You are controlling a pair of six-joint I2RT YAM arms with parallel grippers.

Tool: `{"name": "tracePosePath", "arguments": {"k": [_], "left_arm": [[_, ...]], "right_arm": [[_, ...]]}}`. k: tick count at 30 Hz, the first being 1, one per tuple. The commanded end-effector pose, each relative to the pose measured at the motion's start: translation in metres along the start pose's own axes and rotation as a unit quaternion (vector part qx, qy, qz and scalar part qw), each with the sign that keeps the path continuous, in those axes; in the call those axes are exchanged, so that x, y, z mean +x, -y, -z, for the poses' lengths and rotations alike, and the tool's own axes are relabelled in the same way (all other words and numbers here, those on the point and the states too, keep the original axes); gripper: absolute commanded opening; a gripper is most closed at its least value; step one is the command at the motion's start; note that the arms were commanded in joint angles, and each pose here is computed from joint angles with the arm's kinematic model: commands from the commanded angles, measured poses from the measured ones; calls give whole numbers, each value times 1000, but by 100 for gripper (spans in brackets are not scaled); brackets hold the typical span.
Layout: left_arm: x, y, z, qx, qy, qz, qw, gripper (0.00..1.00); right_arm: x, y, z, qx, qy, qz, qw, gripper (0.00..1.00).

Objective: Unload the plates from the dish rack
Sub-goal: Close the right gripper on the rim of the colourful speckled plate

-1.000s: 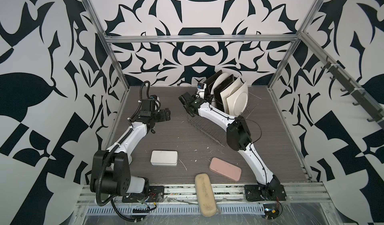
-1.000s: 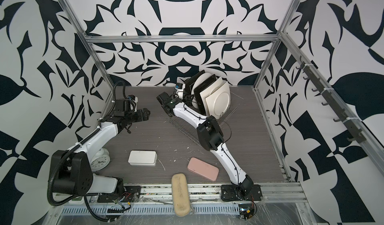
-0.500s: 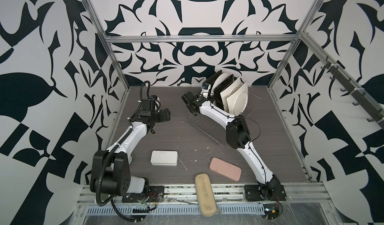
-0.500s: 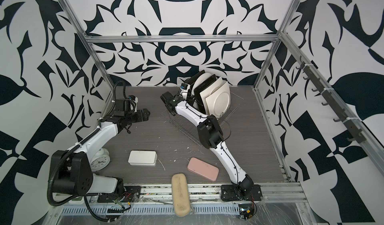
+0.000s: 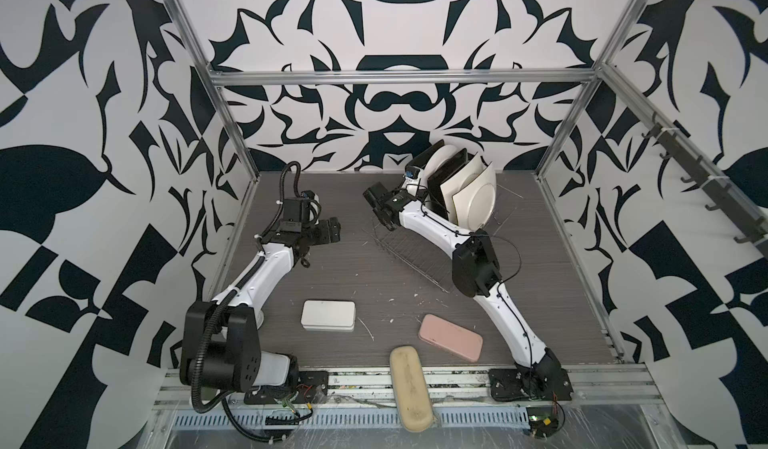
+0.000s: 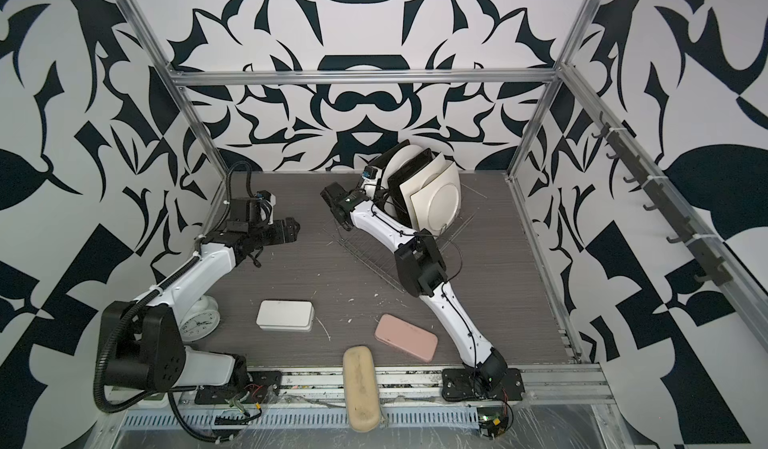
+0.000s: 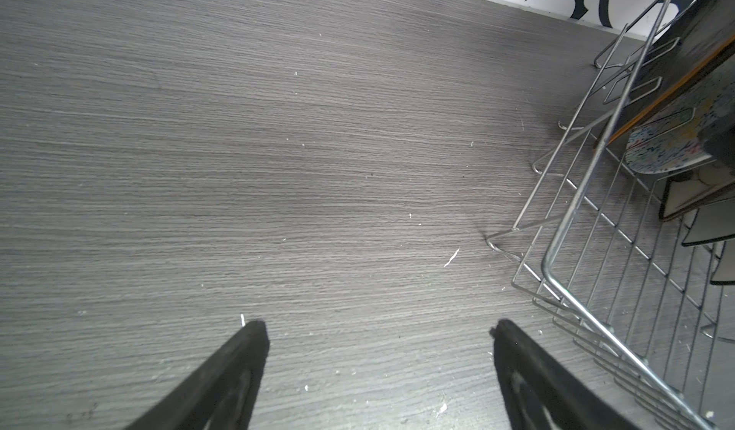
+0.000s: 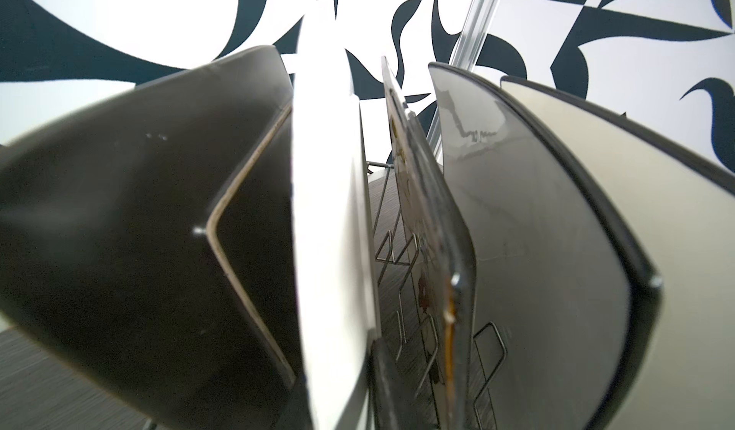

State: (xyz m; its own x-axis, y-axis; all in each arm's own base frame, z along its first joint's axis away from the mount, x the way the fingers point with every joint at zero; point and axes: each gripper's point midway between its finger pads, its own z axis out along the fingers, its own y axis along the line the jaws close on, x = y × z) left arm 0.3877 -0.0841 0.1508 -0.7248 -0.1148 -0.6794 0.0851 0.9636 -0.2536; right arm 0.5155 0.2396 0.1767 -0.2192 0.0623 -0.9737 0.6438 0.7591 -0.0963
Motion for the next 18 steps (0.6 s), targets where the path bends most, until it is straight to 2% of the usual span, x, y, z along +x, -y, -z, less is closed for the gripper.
{"name": "tracePosePath", "arguments": {"k": [1,10,15,18], "left_arm": [[-10,1,12,-1,11,-6,1000,92],[-8,1,13,-2,8,-5,1000,92],[-7,1,14,-3,7,-7,1000,92],[-7,0,14,-4,7,-7,1000,92]], "right_arm": [[-30,8,5,3,14,-37,999,17],[-35,13,4,3,12,-44,999,11],[-37,12,5,3,14,-45,999,0],[-38,11,5,2,16,-46,999,0]]}}
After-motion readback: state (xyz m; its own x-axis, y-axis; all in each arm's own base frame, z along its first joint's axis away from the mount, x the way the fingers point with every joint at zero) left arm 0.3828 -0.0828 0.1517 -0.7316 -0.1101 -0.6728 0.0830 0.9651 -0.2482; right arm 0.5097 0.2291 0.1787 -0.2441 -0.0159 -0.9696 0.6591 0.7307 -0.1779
